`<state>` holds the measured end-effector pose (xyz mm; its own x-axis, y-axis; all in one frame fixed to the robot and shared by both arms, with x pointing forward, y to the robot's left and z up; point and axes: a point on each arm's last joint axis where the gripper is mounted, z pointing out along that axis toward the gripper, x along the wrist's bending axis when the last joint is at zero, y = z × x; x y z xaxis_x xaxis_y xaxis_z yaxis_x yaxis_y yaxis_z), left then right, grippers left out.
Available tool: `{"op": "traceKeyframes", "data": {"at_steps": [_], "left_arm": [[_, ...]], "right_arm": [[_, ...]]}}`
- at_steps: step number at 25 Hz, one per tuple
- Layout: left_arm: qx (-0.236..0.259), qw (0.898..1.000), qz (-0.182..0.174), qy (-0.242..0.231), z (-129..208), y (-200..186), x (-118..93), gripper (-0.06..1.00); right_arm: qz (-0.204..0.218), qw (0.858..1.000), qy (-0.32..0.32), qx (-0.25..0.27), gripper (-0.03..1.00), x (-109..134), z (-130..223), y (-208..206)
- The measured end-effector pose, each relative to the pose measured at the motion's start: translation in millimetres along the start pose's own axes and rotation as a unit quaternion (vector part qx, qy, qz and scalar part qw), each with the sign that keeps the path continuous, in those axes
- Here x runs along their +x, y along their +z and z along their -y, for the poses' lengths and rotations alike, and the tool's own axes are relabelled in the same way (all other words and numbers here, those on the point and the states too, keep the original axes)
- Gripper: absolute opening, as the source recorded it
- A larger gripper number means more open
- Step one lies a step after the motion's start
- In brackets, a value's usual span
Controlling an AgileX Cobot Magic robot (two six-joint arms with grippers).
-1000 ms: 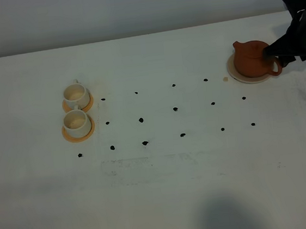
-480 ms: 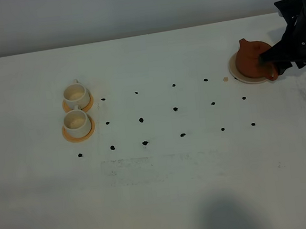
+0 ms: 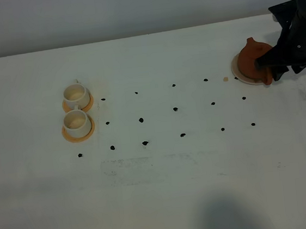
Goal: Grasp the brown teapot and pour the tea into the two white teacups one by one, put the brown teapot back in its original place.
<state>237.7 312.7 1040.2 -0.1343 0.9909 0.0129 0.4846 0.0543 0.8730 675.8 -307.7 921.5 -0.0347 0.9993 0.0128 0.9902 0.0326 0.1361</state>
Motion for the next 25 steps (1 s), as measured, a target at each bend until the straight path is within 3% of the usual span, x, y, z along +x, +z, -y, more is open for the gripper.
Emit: {"op": "traceKeyframes", "data": {"at_steps": [9,14,19,25], "left_arm": [[0.000,1.000,0.000,0.000,0.0,0.0,0.0,0.32],[0.000,1.000,0.000,0.000,0.0,0.0,0.0,0.32],[0.000,1.000,0.000,0.000,0.0,0.0,0.0,0.32],[0.000,1.000,0.000,0.000,0.0,0.0,0.0,0.32]], "right_arm": [[-0.003,1.000,-0.002,0.006,0.45,1.1,1.0,0.0],[0.006,1.000,0.009,0.015,0.45,-13.4,3.9,-3.2],[0.019,1.000,0.013,-0.015,0.45,-23.7,5.5,-38.7],[-0.008,0.999,0.010,-0.048,0.45,-6.4,5.1,-65.5]]}}
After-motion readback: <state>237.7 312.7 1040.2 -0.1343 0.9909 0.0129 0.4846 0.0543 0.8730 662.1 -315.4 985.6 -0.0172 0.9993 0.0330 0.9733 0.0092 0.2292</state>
